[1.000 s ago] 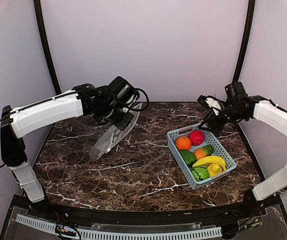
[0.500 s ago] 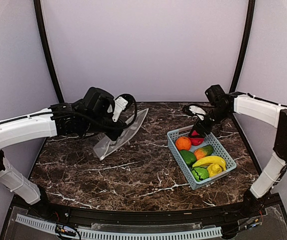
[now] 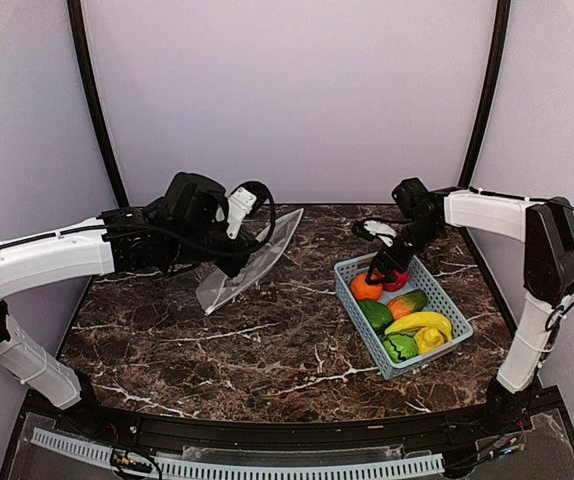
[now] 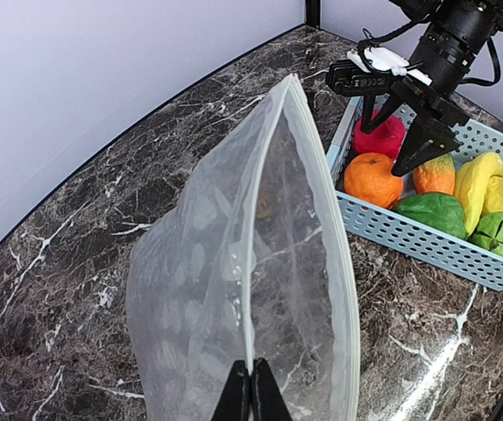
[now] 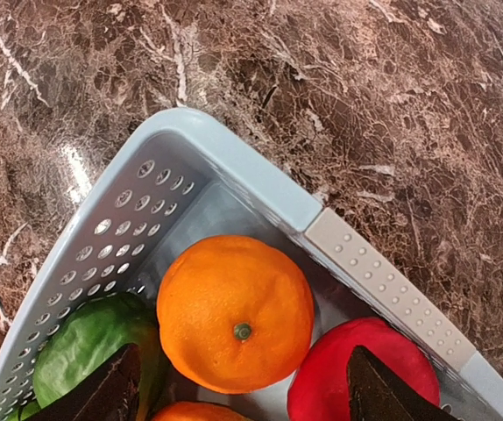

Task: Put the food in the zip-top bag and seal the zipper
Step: Pick up the fake fruit from the bin.

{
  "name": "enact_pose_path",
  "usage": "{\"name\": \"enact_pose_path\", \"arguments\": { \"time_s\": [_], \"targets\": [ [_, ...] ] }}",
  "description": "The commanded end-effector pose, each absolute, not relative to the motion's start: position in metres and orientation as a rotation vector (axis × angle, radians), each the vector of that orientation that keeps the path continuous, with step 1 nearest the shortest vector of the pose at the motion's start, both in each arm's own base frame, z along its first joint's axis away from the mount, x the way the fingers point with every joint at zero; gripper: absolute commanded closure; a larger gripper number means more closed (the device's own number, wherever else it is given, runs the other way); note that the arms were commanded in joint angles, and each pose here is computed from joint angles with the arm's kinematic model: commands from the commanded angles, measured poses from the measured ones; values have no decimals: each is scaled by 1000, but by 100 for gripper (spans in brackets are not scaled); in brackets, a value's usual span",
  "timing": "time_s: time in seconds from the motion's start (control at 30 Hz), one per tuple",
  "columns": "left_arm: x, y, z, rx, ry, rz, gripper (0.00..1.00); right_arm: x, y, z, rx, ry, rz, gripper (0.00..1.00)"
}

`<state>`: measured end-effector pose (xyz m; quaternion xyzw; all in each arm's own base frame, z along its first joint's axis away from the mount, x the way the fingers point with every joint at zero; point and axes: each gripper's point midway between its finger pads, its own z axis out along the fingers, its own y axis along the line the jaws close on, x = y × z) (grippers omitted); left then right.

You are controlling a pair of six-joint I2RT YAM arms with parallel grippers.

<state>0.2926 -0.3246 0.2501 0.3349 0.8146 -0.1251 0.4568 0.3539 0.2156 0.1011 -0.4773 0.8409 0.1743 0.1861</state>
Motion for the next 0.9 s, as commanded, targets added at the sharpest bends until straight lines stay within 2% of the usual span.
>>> {"name": "enact_pose_path", "arguments": {
  "time_s": [0.0,0.17,0.57,0.73,0.87],
  "targets": [
    [293,-324,241,823,2027,-298,99,360,225,90,-1339,2391,514,21],
    [294,-327,233,829,2043,-294,99,359,225,82,-1351,2412,512,16],
    [293,-328,230,839,2053,-300,99,347,227,59,-1360,2475,555,14],
    [294,-328,229,839,2054,-298,99,350,227,57,-1348,2481,541,19],
    [294,-329,226,841,2061,-298,99,350,226,57,-1346,2481,535,29]
  ]
}}
